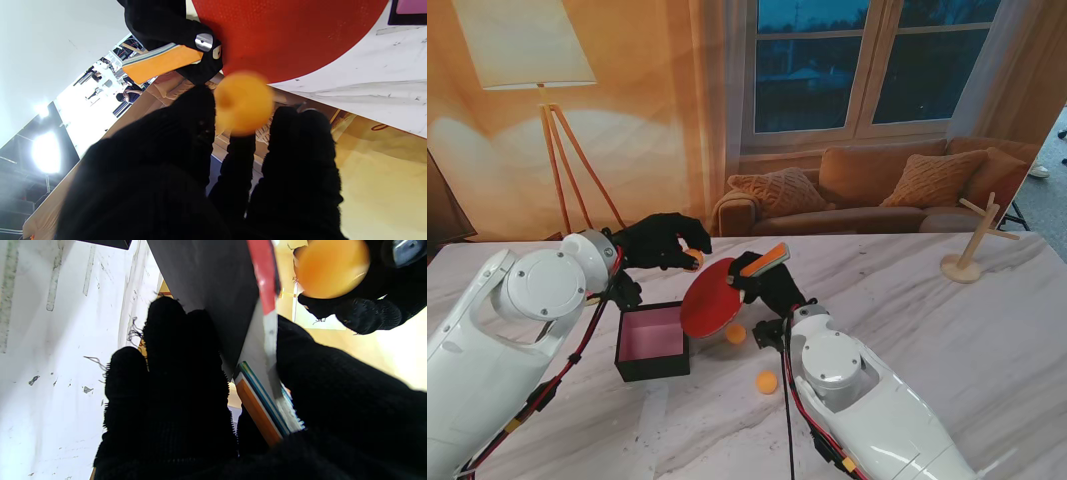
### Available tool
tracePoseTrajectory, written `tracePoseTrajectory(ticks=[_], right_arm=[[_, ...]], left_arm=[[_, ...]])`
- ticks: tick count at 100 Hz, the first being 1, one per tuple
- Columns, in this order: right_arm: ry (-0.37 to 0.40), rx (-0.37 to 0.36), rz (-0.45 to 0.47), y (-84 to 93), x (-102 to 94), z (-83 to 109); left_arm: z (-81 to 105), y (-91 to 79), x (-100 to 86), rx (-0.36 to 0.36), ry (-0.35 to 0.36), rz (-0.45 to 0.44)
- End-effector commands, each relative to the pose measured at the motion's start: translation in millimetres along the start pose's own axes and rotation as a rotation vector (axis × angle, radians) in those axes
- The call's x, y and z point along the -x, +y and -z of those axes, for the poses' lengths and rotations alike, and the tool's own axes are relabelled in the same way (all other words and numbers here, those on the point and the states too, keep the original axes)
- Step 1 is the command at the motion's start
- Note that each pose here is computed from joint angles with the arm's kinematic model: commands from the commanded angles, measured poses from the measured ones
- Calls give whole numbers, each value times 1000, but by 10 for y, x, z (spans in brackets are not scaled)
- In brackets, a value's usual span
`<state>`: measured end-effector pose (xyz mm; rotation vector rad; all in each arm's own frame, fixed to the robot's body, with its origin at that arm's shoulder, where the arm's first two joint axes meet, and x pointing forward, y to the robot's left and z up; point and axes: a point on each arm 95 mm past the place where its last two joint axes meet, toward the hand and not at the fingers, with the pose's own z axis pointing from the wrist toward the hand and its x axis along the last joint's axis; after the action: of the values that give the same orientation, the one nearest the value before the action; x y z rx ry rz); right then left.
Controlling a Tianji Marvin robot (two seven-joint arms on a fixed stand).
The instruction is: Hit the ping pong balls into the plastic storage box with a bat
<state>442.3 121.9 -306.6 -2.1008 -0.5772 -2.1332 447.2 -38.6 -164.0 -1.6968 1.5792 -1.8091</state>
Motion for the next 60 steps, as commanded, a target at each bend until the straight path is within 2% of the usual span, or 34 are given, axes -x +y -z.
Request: tracePoseTrajectory(ticks=[1,26,60], right_arm=[[8,-17,-5,-26,-24,-4],[-3,-13,9,-7,7,-14],[-8,10,61,114,62,-4]], left_arm=[[-6,21,5,24,7,-5],[15,19,16,25,14,-14],[42,21,35,20,8,-16]])
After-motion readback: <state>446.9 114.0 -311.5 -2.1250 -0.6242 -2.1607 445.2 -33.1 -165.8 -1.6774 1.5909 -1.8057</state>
